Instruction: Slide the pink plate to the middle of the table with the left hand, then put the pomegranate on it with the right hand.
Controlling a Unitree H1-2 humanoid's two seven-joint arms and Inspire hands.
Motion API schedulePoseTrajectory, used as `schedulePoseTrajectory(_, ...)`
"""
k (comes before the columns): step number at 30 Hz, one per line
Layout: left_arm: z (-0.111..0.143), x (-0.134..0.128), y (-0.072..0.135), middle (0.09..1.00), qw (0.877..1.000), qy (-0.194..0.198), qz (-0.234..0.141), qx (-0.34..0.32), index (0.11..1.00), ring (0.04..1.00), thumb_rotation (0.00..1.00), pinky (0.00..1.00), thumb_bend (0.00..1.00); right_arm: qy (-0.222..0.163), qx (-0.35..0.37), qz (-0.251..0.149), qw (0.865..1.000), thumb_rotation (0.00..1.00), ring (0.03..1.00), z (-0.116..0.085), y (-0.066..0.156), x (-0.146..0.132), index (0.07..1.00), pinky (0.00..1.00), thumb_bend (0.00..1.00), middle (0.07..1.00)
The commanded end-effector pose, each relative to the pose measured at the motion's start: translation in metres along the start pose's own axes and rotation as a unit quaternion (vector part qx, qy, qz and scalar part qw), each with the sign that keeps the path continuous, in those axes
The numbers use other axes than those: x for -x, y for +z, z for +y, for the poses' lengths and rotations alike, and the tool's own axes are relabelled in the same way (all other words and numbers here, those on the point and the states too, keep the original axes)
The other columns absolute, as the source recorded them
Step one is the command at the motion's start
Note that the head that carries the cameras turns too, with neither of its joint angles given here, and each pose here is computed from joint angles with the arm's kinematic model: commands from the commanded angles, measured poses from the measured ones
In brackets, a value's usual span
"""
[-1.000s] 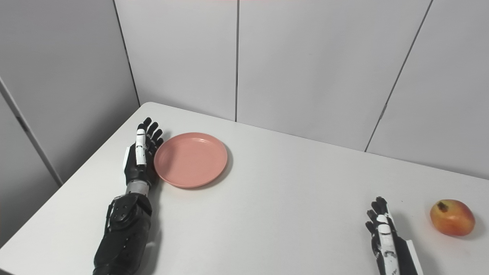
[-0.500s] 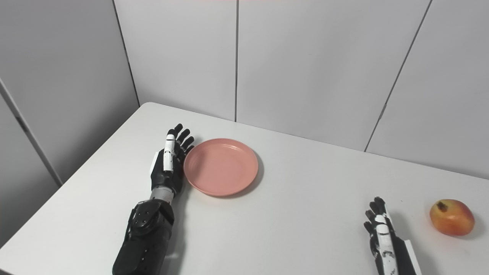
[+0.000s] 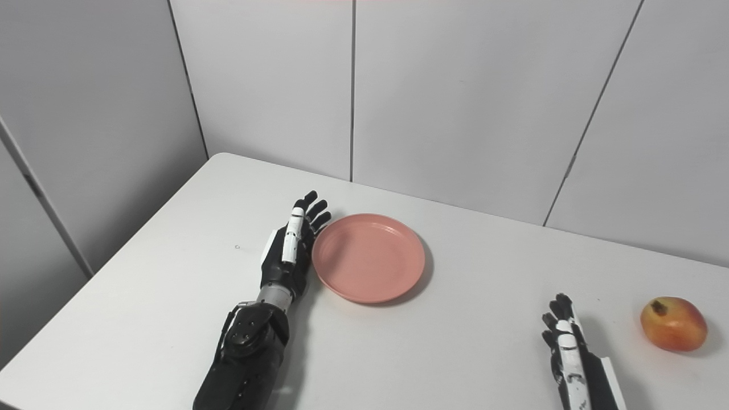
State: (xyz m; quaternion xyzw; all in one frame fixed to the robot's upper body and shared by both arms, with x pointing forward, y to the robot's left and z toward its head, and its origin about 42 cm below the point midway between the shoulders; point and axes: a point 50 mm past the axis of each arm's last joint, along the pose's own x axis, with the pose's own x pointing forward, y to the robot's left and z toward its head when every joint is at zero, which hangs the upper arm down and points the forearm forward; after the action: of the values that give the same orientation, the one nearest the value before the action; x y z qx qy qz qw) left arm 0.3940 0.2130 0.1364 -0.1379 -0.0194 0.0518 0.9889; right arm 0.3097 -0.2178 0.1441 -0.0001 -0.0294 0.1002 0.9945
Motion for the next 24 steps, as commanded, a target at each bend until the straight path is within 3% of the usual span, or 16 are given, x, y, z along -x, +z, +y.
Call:
schedulePoseTrajectory(1,-0.008,0.004,-0.015,0.924,0.999,-0.012,0.043,-0.010,0.914,0.909,1.00,0.90,0.41,0.000,0.002,-0.039,0.999,1.00,0.975,0.002,0.014,-0.006,0.987,0.99,0.15,0.990)
schedulePoseTrajectory(13,-0.032,0.007,-0.022,0.918,0.997,-0.049,0.053,-0.020,0.910,0.897,1.00,0.89,0.40,-0.007,0.004,-0.042,0.999,1.00,0.969,0.007,0.016,-0.008,0.974,0.97,0.18,0.982)
schedulePoseTrajectory(24,-0.059,0.013,-0.024,0.924,0.992,-0.107,0.066,-0.025,0.917,0.910,1.00,0.90,0.39,-0.015,0.003,-0.041,0.999,1.00,0.957,0.017,0.019,-0.010,0.964,0.95,0.18,0.968)
